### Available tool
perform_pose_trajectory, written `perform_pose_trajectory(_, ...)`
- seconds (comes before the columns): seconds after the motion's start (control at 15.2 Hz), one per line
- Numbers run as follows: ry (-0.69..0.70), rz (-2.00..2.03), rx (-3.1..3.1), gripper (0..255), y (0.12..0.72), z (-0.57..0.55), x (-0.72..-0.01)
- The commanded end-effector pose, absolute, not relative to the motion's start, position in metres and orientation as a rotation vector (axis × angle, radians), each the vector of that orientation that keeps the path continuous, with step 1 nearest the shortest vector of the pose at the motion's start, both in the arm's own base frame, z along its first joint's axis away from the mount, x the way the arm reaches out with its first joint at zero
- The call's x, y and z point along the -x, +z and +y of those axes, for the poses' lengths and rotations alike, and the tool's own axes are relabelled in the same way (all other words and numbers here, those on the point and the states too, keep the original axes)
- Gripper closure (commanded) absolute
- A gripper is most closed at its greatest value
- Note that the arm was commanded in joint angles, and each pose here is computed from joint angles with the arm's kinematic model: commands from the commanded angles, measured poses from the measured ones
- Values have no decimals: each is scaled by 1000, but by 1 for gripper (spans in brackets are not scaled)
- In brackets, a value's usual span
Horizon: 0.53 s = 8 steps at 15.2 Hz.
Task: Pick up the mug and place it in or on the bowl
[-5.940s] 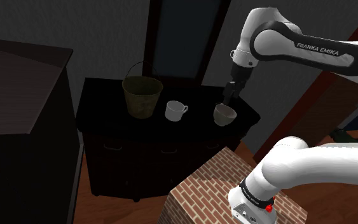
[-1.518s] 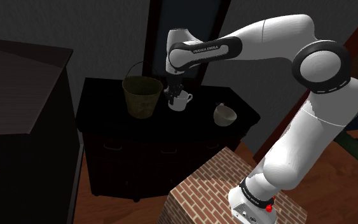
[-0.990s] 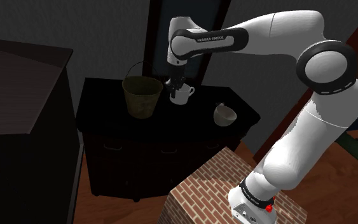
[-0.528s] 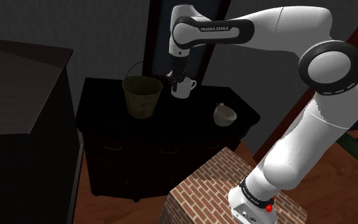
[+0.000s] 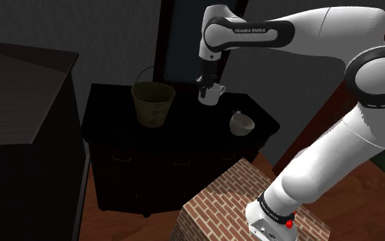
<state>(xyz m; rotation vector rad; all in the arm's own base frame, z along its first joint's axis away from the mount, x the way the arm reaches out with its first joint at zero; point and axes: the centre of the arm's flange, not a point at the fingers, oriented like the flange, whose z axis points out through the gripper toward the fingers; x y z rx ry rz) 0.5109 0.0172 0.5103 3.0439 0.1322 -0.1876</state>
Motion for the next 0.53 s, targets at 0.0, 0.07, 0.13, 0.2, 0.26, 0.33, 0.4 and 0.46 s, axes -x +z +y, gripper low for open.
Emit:
perform_pose_trajectory(0.0, -187, 134, -3044, 255, 511, -4, -497)
perform_pose_trajectory(0.07, -187, 134, -3044, 255, 511, -15, -489)
perform_pose_trajectory(0.13, -187, 134, -3044, 255, 511, -25, -481)
perform_pose_trajectory(0.2, -187, 134, -3044, 255, 512, -36, -473)
perform_pose_trajectory(0.26, -187, 134, -3044, 255, 512, -46, -465)
perform_pose_trajectory(0.33, -187, 134, -3044, 255, 513, -56, -457)
perform_pose_trajectory(0.4, -187, 134, -3044, 255, 513, -67, -449)
perform_pose_trajectory(0.46, -187, 134, -3044, 255, 514, -77, -441)
